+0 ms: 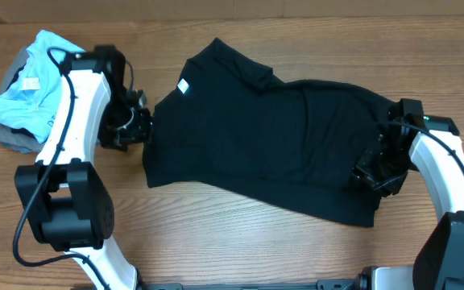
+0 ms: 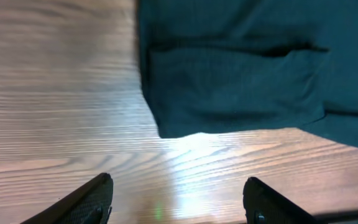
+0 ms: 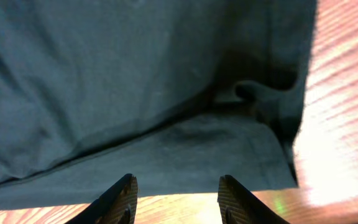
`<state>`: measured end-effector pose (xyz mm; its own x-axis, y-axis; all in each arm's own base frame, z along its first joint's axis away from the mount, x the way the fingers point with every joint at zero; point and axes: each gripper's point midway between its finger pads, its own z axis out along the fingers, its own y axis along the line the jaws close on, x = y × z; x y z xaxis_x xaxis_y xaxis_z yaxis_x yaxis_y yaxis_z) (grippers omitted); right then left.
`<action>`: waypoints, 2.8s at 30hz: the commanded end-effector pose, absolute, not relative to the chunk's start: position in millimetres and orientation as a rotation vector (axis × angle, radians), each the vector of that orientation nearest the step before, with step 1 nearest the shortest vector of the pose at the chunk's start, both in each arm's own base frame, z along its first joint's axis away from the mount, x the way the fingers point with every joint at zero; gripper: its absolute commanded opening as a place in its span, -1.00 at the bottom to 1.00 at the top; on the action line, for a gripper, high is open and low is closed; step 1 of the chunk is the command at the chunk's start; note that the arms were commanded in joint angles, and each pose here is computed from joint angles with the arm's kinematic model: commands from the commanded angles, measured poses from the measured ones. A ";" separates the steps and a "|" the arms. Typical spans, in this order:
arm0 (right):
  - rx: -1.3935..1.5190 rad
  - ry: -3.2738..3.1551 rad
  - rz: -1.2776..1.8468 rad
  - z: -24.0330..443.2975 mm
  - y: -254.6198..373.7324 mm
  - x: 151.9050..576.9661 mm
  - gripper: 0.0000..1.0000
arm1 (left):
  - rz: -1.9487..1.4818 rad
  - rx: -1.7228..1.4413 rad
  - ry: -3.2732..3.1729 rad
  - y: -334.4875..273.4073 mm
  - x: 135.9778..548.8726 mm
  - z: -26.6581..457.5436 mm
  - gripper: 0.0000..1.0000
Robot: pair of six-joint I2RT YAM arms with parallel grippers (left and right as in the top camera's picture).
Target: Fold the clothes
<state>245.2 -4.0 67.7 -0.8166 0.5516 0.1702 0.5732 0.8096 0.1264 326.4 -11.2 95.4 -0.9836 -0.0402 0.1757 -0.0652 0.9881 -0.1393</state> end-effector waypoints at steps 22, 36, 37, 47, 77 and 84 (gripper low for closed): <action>-0.847 -2.972 -0.349 83.4 1.9 254.6 -0.02 | 0.283 -0.046 -3.148 -17.0 352.5 14.7 0.26; -0.874 -2.998 -0.342 83.1 -4.5 261.0 -0.04 | 0.317 -0.041 -3.120 -20.3 352.0 32.4 -0.92; -0.890 -3.003 -0.341 83.1 -7.6 262.9 -0.05 | 0.315 -0.042 -3.128 -19.7 355.3 38.8 -0.92; -1.140 -2.840 -0.358 78.0 -43.3 237.1 -0.02 | 0.310 -0.045 -3.280 -8.7 386.2 102.4 -0.92; -1.024 -3.005 -0.412 20.5 -36.2 244.7 -0.23 | 0.330 -0.051 -3.267 -11.2 382.9 103.1 -0.92; -1.048 -2.999 -0.435 17.8 -33.4 246.6 -0.21 | 0.348 -0.053 -3.267 -13.1 383.2 103.7 -0.91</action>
<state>247.8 -35.9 17.8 -0.7887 0.6141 0.0290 0.5976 0.7548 0.2703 376.7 -12.7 87.4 -0.9956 0.0020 -0.0935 0.0206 0.9799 -0.1986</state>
